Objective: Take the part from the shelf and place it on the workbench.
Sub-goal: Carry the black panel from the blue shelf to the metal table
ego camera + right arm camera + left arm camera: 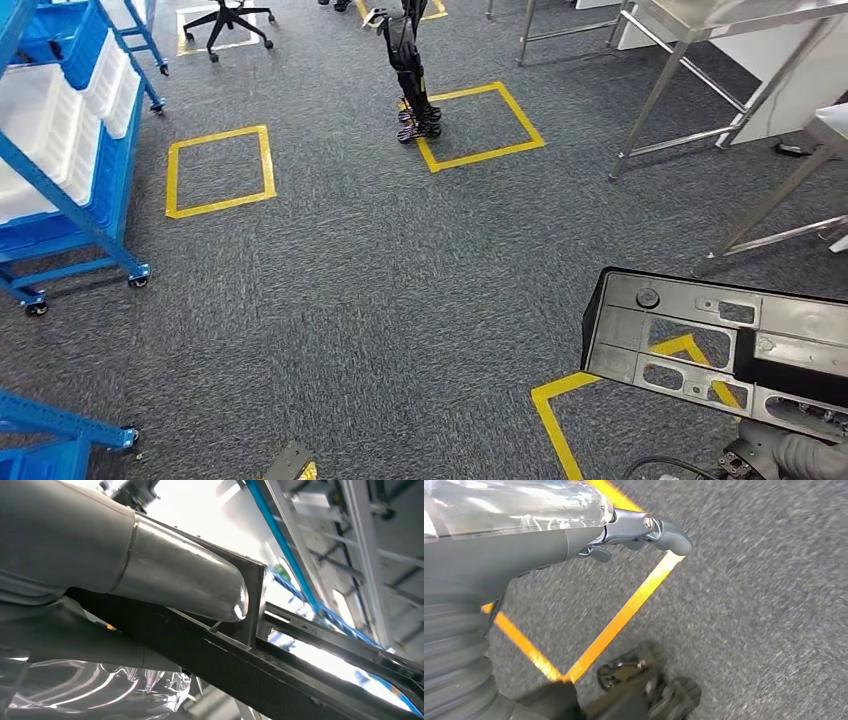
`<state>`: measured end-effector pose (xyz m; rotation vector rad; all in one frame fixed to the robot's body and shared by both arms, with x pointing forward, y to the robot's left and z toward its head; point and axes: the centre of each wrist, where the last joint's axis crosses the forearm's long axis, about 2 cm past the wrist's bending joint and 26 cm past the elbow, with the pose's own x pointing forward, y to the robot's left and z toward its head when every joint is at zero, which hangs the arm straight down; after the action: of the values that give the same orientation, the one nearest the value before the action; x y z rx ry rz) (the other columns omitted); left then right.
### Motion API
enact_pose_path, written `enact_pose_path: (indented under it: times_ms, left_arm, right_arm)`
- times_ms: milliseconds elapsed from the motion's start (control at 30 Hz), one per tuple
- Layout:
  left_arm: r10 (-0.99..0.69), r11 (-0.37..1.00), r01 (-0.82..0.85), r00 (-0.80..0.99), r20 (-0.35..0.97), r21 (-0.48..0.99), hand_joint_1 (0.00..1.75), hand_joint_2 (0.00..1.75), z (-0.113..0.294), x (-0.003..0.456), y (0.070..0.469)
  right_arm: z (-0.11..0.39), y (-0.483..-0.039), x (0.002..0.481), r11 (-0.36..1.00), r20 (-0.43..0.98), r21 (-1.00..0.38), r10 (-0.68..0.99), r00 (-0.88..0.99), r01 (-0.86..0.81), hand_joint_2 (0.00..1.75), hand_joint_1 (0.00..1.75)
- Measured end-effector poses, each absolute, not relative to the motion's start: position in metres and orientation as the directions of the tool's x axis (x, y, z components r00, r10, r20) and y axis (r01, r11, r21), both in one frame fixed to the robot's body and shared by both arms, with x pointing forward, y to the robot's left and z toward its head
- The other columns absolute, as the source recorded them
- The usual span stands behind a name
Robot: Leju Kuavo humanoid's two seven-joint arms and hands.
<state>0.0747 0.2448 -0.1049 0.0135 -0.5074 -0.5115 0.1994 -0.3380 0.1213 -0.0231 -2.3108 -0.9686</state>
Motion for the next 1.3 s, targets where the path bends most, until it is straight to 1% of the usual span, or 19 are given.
enact_pose_path:
  times_ms: [133,267,367,533,933,1300]
  left_arm:
    - [-0.482,0.871,0.469,0.755,0.446,0.147,0.00,1.75,-0.105,0.075,0.248]
    - [-0.512,0.855,0.501,0.767,0.388,0.138,0.00,1.75,-0.106,0.069,0.248]
    - [-0.516,0.851,0.510,0.768,0.380,0.124,0.00,1.75,-0.106,0.068,0.247]
    - [-0.517,0.848,0.522,0.770,0.374,0.097,0.00,1.75,-0.106,0.065,0.241]
    - [-0.403,0.907,0.415,0.813,0.420,0.066,0.00,1.75,-0.105,0.067,0.231]
    - [-0.370,0.920,0.388,0.825,0.426,0.049,0.00,1.75,-0.105,0.065,0.226]
  right_arm:
    - [0.118,-0.337,0.195,0.724,0.563,0.640,-0.215,-0.798,0.257,0.00,1.75]
    - [0.113,-0.335,0.179,0.671,0.603,0.653,-0.181,-0.777,0.350,0.00,1.75]
    - [0.116,-0.335,0.173,0.664,0.605,0.652,-0.166,-0.779,0.365,0.00,1.75]
    - [0.123,-0.329,0.172,0.694,0.600,0.635,-0.168,-0.782,0.339,0.00,1.75]
    - [0.129,-0.318,0.199,0.733,0.562,0.639,-0.240,-0.792,0.231,0.00,1.75]
    - [0.128,-0.316,0.210,0.742,0.558,0.637,-0.257,-0.789,0.209,0.00,1.75]
